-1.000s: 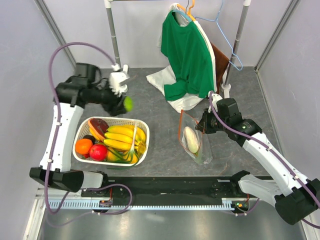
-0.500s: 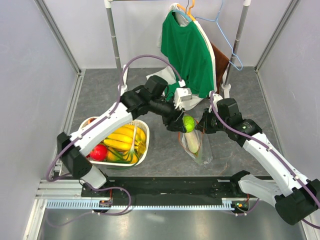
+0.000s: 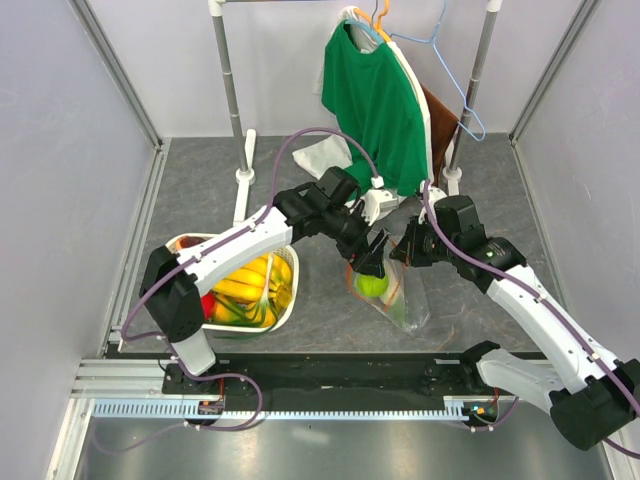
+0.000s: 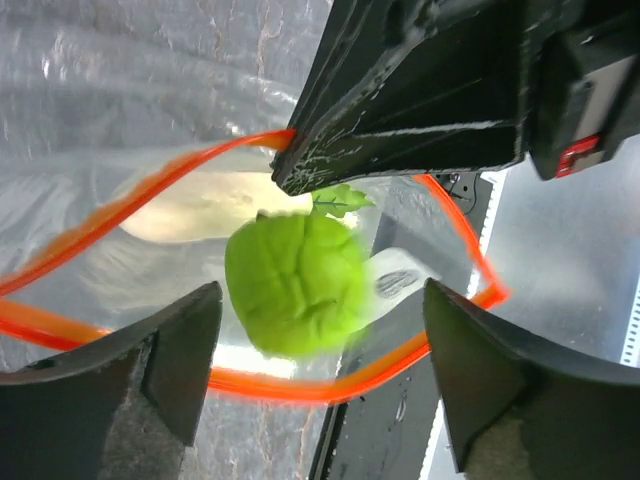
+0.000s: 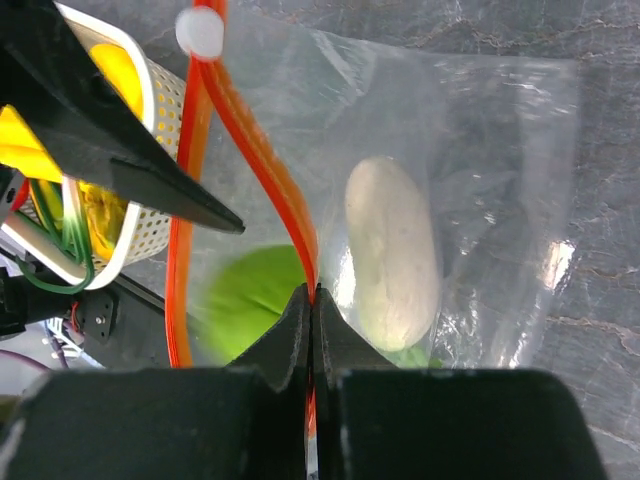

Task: Place the food in the zip-top bag and seal the zipper
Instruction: Place the fake fruit in the zipper food storage bag, then pick up the fake fruit from the bin.

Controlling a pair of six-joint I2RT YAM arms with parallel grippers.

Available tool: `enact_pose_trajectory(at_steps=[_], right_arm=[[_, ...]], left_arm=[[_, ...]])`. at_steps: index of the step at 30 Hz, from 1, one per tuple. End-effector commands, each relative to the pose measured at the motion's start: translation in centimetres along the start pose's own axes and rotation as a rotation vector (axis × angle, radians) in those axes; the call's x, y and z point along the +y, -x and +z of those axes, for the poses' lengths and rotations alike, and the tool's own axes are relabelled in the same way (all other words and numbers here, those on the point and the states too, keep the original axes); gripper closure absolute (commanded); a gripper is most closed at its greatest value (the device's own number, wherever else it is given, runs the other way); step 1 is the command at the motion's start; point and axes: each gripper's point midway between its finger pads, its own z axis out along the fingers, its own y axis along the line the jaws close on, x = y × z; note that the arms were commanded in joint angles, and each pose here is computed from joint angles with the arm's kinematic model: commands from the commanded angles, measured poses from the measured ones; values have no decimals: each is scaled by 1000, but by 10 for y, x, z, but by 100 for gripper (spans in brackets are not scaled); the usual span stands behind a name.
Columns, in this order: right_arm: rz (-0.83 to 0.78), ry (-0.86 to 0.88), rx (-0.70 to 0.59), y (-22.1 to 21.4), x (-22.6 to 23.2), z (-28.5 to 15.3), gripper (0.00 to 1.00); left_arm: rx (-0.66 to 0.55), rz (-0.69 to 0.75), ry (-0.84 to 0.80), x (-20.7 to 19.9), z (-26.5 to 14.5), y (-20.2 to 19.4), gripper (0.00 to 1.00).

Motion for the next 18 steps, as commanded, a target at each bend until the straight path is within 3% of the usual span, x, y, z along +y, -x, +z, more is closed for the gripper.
enact_pose_trajectory(at_steps=[1,4,7,11,13,18], right_arm=[[0,62,-69,23,21,-12,100],[0,73,-66,24,23,-12,100],[-19,74,-87,30,25,-17,100],[-33,66,-86,27,22,-19,100],[-33,68,-80,22,21,-19,100],[-37,67,-64,17,18,-16,100]], left_arm=[[-54,44,10,-14,-23,12,5],[-46,41,4,-17,-32,9,0],[-104,55,10,-10,-65,15,0],[-183,61,95,16,-144,6,0],[-123,77,161,27,-170,-19,0],[-108,-161,442,92,-253,-83,5]])
